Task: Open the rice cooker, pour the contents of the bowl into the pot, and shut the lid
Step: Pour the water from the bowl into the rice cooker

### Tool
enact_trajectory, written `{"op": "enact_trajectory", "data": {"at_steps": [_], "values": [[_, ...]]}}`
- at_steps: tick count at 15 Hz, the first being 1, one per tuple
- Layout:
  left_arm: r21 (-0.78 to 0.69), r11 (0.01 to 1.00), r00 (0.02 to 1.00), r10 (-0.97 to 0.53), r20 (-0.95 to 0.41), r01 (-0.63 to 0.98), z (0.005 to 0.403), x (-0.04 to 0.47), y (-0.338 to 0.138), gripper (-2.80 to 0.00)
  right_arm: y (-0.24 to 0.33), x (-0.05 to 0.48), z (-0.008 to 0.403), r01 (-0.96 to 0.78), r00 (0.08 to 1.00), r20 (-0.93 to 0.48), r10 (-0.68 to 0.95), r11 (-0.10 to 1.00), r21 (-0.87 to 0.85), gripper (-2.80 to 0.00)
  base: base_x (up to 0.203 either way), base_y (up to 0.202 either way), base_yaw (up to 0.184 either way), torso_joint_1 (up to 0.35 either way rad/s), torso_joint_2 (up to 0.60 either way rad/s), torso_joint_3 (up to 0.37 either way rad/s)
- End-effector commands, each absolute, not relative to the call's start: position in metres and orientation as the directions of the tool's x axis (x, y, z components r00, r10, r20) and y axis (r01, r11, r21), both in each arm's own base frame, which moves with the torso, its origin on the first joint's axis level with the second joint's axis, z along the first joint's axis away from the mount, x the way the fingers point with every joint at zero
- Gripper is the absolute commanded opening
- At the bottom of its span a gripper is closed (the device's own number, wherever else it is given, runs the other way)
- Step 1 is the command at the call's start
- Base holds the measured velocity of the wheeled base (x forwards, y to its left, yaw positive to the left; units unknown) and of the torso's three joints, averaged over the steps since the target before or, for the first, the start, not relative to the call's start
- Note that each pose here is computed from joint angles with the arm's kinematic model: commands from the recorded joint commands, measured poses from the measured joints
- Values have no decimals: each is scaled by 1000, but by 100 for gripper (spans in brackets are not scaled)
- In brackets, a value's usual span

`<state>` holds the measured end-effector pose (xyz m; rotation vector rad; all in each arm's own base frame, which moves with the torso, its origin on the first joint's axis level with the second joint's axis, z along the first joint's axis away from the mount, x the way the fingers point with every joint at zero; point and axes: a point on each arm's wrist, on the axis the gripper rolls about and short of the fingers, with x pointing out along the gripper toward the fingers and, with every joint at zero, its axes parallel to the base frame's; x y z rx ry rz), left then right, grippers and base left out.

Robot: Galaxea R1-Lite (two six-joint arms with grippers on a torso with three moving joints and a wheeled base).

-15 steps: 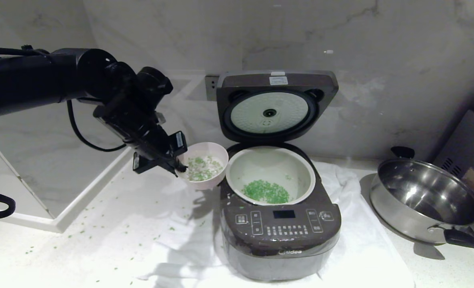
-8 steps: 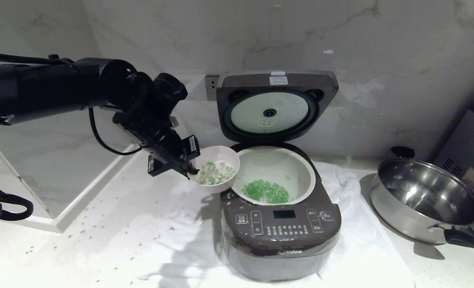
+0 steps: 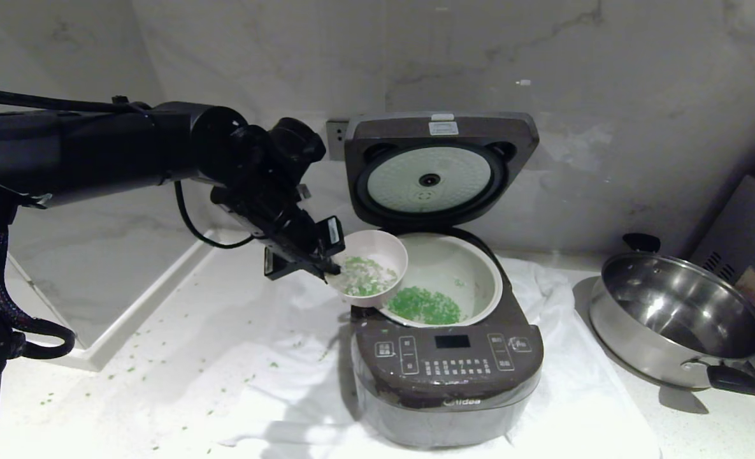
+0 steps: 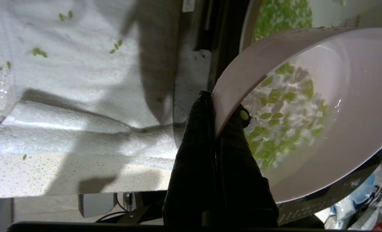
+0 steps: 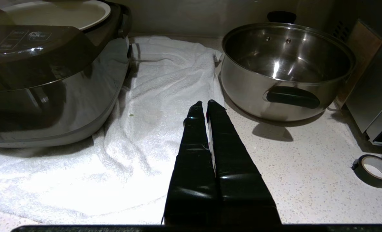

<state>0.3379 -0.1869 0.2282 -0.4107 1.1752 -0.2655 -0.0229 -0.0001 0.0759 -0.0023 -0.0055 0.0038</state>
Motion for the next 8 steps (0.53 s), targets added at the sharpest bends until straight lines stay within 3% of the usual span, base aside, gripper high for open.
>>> {"op": "enact_trajectory", "data": {"at_steps": [1, 8], "values": [[-445, 895, 356, -417, -836, 4, 228, 335, -195, -280, 0, -23, 76, -5, 1000, 5, 5, 1000, -3, -280, 0, 0, 0, 0, 0, 0], [-443, 895, 337, -433, -836, 51, 203, 343, -222, -280, 0, -23, 76, -5, 1000, 4, 5, 1000, -3, -280, 0, 0, 0, 0, 0, 0]]}}
